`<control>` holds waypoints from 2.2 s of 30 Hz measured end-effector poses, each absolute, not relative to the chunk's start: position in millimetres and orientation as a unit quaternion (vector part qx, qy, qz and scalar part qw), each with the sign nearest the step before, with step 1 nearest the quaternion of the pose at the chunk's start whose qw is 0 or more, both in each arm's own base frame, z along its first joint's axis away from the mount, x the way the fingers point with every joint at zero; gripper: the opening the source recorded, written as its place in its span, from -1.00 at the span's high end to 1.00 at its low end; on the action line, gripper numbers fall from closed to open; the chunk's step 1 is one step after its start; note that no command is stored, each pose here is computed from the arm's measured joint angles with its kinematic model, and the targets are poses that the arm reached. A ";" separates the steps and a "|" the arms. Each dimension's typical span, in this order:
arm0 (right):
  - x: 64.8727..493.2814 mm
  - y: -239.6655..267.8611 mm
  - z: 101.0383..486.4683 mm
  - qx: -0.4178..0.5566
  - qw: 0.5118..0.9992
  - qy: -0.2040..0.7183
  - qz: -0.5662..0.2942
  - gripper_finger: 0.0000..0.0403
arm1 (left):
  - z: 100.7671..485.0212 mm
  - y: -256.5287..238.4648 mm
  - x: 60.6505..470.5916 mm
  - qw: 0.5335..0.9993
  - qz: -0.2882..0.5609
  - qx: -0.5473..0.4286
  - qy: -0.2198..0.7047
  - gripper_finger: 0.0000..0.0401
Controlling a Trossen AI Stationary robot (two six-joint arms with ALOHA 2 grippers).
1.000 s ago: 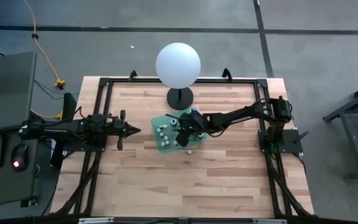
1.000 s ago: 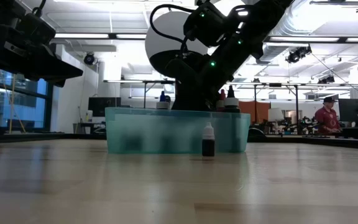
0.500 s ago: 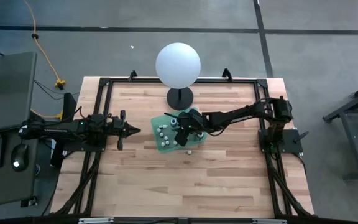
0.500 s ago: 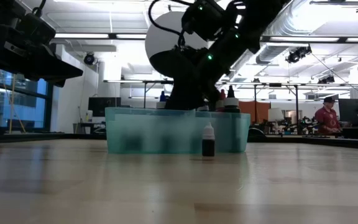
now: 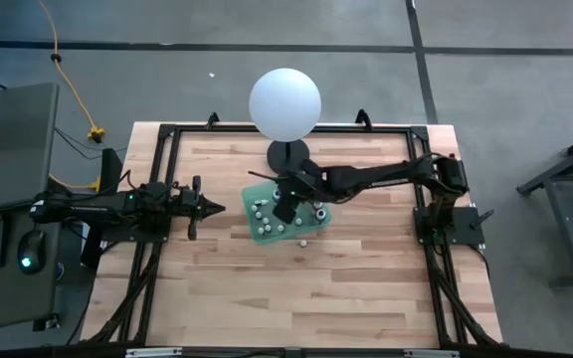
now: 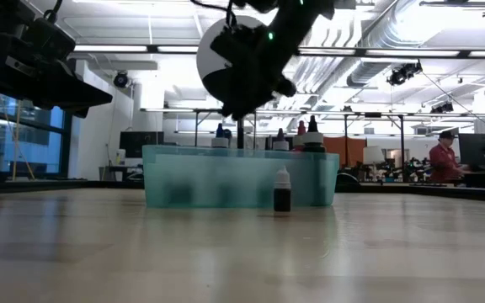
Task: Pick & Place food coloring
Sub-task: Put the small red food coloring bottle into the bin
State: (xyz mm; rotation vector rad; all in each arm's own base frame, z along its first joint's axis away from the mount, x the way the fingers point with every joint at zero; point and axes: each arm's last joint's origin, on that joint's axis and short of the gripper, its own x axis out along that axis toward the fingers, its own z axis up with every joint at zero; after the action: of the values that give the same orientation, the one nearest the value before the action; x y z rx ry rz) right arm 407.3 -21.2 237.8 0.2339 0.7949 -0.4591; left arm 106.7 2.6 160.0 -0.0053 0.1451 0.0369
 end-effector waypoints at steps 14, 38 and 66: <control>358.0 43.9 326.9 0.116 0.865 0.452 -0.182 0.36 | 159.9 2.6 106.7 0.997 0.018 -0.003 0.073 1.00; 193.1 153.8 216.8 0.279 0.928 0.233 -0.084 0.36 | 160.0 2.6 106.7 0.997 0.019 -0.003 0.073 1.00; 300.6 114.7 110.0 0.158 0.941 0.236 -0.184 0.08 | 159.9 2.6 106.7 0.997 0.019 -0.003 0.073 1.00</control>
State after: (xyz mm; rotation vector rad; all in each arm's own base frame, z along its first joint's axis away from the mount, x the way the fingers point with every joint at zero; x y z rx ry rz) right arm 300.6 114.7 110.0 0.3216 0.4809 -0.3744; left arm 106.7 2.6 159.9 -0.0054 0.1458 0.0373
